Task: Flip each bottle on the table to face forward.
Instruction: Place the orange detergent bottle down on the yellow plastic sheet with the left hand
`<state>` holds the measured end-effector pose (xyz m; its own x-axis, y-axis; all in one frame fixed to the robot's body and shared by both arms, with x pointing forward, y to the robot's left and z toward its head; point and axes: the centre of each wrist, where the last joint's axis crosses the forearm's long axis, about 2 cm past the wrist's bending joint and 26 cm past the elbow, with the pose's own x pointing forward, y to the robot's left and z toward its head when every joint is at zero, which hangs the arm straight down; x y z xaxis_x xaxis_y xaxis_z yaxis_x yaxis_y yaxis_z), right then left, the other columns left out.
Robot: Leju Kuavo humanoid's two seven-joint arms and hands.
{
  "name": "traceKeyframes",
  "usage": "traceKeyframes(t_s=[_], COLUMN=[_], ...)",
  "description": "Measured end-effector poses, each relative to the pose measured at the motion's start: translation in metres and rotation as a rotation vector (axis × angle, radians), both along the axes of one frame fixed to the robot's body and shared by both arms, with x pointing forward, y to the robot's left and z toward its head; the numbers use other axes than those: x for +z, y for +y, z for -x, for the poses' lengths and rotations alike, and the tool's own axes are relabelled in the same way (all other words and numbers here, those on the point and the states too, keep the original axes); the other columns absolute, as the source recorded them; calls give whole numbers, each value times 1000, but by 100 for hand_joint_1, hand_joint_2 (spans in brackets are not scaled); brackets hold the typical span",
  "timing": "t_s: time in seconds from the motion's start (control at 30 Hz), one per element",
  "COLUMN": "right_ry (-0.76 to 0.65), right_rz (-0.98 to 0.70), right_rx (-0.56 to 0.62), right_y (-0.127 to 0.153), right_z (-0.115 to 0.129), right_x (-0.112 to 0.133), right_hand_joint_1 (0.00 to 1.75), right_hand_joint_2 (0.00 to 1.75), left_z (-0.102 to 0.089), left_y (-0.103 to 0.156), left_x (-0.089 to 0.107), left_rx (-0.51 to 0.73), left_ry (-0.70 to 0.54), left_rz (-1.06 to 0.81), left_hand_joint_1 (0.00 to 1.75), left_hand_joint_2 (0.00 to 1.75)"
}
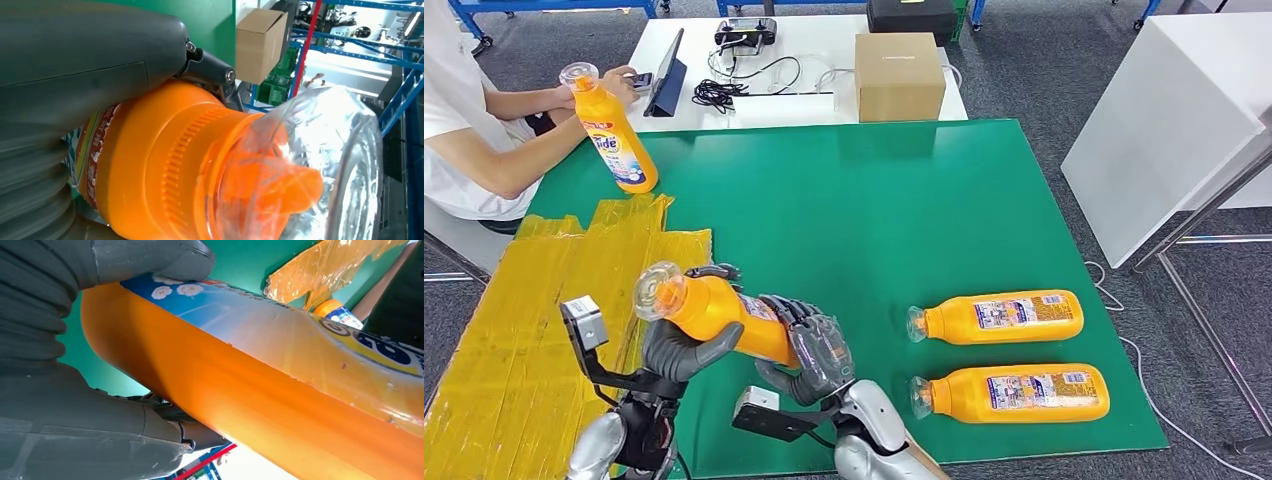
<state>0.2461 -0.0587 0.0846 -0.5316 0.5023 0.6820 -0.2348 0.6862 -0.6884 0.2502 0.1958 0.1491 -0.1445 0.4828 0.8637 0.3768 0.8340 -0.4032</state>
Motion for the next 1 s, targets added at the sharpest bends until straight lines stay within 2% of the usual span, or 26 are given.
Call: traceKeyframes(t_s=[0.3, 0.33, 0.43, 0.47, 0.7, 0.9, 1.0], right_ry=[2, 0, -12, -22, -102, -137, -150], right_rz=[-18, -23, -54, -71, -251, -301, -366], right_rx=[-3, -5, -12, -13, -37, -47, -60], right_y=[-1, -2, -4, -4, -11, -19, -24], right_z=[5, 5, 7, 9, 22, 26, 31], right_x=[-1, -1, 1, 2, 20, 30, 35], right_hand_joint_1=[175, 158, 27, 0, 0, 0, 0], right_hand_joint_2=[175, 175, 175, 175, 175, 175, 175], left_z=[1, 1, 2, 2, 1, 0, 0], left_y=[-2, -3, -3, -4, -2, -1, 2], left_x=[0, 0, 1, 2, 6, 8, 8], left_rx=[1, 1, 2, 4, 58, 77, 145], left_ry=[3, 2, -2, -4, -27, -42, -67], left_rz=[8, 11, 20, 23, 15, 9, -49], left_hand_joint_1=[175, 175, 175, 175, 175, 175, 175], left_hand_joint_2=[175, 175, 175, 175, 175, 175, 175])
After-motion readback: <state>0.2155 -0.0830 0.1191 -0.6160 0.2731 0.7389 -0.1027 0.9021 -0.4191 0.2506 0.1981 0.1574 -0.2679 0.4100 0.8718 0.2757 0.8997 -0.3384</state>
